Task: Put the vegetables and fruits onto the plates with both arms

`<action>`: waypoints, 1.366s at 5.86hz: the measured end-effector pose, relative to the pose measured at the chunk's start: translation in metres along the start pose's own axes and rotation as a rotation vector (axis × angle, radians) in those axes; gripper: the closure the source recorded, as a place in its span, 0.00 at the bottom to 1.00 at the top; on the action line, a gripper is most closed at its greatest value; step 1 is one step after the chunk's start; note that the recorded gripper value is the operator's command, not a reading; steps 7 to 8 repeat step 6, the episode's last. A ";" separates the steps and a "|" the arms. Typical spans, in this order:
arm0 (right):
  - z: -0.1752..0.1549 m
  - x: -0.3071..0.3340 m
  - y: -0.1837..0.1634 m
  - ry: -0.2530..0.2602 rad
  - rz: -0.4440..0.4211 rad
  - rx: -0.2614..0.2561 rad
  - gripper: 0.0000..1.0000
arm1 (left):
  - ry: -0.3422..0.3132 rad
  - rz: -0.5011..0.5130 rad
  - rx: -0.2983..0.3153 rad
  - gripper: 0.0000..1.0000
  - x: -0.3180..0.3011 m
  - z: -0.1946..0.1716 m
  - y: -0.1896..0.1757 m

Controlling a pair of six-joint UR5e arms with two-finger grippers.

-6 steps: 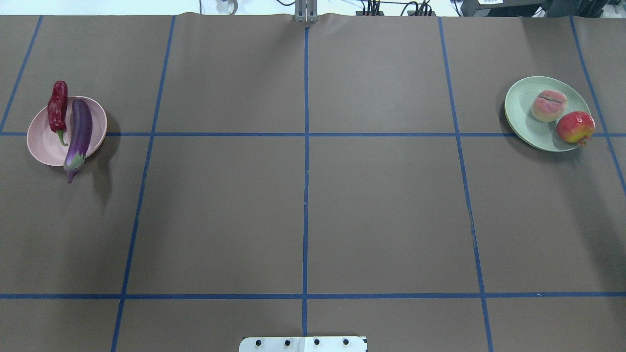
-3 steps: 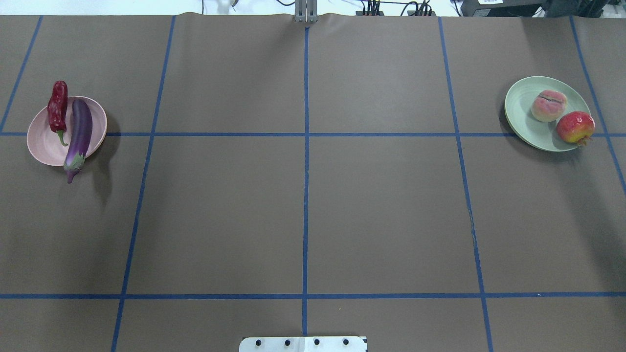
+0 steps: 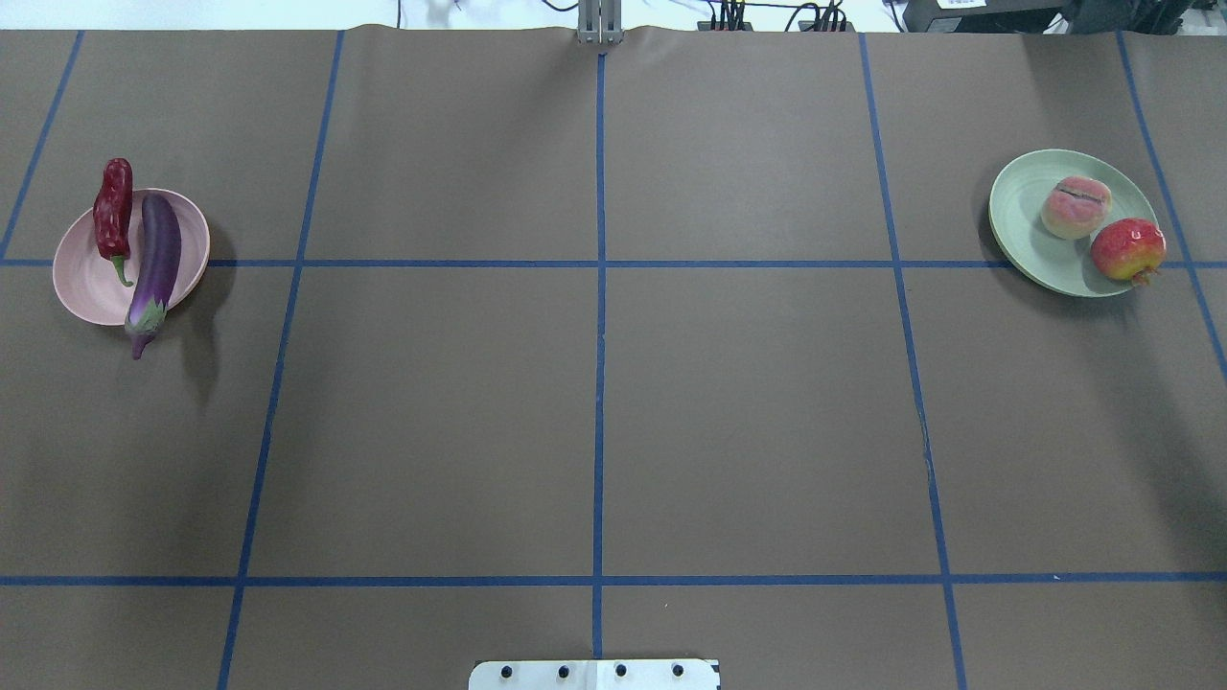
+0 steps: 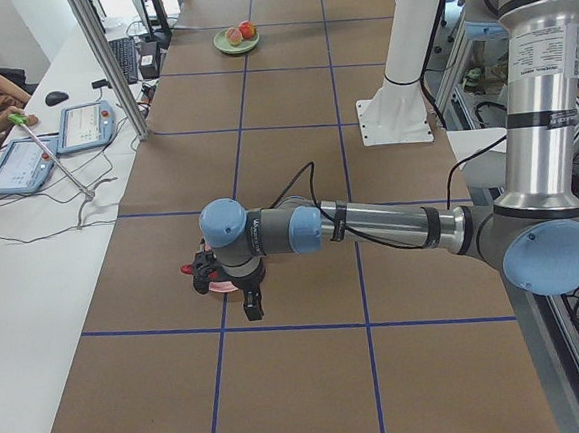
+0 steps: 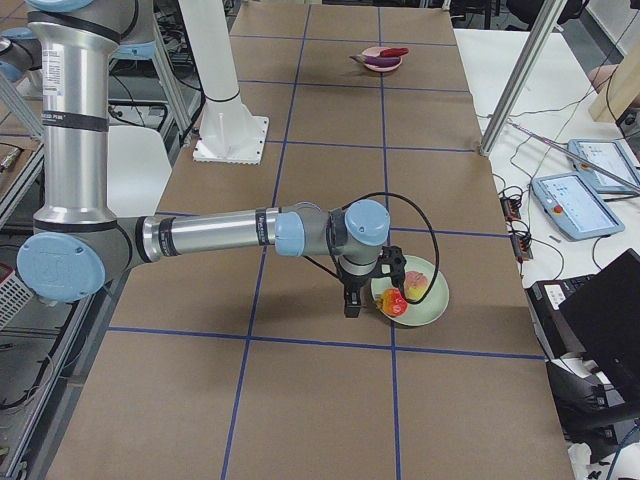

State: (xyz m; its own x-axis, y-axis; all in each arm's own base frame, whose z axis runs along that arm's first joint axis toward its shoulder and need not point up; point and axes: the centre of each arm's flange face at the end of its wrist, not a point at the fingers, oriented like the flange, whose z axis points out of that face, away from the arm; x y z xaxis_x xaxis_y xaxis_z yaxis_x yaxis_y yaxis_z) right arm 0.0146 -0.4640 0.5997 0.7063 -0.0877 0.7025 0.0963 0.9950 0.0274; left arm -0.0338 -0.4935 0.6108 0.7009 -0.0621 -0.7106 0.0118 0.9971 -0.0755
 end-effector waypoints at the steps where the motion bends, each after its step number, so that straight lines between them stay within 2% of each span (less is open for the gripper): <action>1: 0.000 0.005 0.003 0.015 -0.008 -0.013 0.00 | 0.000 0.008 0.005 0.00 0.002 -0.002 -0.001; 4: 0.000 0.014 0.008 0.021 0.009 -0.026 0.00 | 0.006 0.038 0.034 0.00 0.017 -0.017 0.004; 8: -0.001 0.016 0.010 0.018 0.016 -0.025 0.00 | 0.008 0.044 0.040 0.00 0.019 -0.019 0.005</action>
